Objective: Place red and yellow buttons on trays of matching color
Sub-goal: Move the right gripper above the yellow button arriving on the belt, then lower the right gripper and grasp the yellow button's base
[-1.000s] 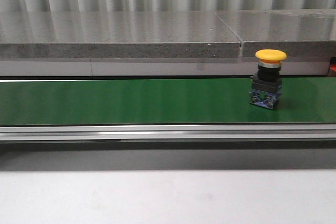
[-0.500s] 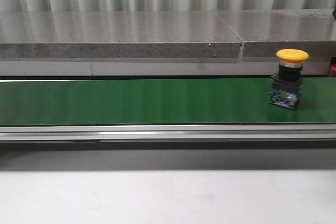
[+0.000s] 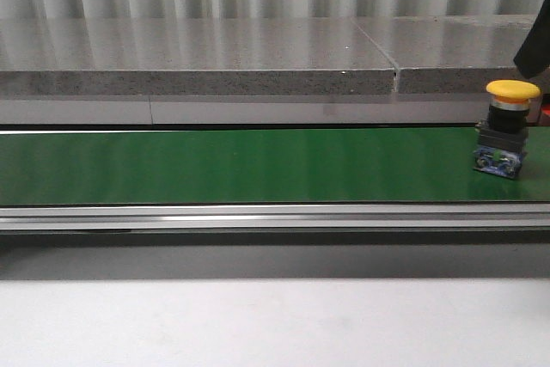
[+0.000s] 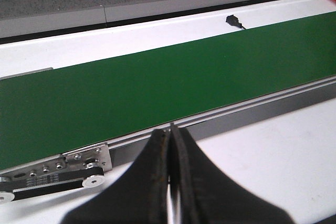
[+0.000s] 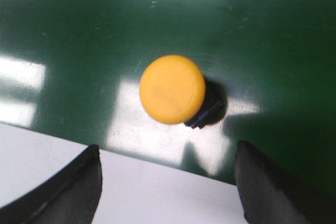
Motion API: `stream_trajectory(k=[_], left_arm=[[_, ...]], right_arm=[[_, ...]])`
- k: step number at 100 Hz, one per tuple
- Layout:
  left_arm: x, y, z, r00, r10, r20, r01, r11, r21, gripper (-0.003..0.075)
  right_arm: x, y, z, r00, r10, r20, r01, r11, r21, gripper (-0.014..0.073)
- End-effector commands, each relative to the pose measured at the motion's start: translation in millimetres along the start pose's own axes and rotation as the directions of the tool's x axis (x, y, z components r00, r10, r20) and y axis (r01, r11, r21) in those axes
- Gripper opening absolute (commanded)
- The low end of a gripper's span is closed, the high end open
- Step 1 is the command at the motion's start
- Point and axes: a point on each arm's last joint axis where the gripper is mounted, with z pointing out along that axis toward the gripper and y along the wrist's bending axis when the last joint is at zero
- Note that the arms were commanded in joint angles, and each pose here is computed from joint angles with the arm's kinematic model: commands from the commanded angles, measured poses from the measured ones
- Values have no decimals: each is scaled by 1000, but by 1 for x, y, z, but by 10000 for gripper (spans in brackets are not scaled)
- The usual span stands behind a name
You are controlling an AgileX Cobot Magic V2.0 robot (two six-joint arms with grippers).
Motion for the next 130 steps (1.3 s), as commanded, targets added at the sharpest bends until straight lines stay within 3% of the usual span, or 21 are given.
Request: stream_trajectory(k=[1, 29, 55, 84, 130], left_arm=[[-12, -1, -4, 996, -14, 84, 13, 1000, 13, -20], [-12, -1, -4, 996, -14, 84, 13, 1000, 13, -20], [-12, -1, -4, 996, -14, 84, 13, 1000, 13, -20], [-12, -1, -4, 996, -14, 84, 13, 1000, 13, -20], [-12, -1, -4, 996, -14, 84, 13, 1000, 13, -20]], right_arm=[[-15, -1, -2, 996, -10, 93, 9, 1000, 16, 532], [-29, -17, 32, 997, 17, 79, -21, 999, 49, 517], [-29, -19, 39, 997, 23, 78, -28, 998, 56, 232], [-29, -17, 32, 996, 21, 89, -26, 998, 53, 227], [-25, 5, -31, 972, -11, 233, 2, 999, 39, 227]])
